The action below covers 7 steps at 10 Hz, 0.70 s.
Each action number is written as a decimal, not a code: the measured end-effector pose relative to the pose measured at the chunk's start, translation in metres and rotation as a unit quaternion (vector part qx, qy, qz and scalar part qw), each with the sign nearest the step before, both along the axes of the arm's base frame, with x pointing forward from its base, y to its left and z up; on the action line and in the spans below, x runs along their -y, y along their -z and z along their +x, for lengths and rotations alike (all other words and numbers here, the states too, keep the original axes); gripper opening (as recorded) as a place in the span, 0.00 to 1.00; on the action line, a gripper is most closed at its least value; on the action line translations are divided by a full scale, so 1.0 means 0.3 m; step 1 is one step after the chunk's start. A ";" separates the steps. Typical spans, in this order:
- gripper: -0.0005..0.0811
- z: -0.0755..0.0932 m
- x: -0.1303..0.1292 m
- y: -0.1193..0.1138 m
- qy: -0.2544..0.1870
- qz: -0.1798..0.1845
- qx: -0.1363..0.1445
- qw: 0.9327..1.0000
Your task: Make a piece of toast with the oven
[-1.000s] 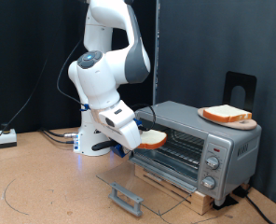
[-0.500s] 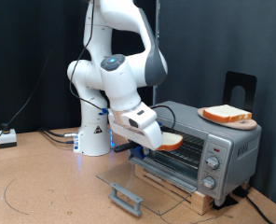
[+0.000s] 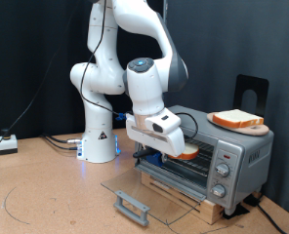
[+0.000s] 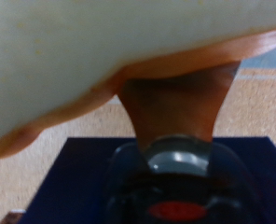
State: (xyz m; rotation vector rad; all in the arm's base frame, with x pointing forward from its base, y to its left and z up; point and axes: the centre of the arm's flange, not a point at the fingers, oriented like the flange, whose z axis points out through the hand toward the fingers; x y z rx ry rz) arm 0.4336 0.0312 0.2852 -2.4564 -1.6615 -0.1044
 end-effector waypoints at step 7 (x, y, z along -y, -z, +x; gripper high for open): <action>0.49 -0.015 0.024 0.005 -0.055 -0.032 0.006 0.998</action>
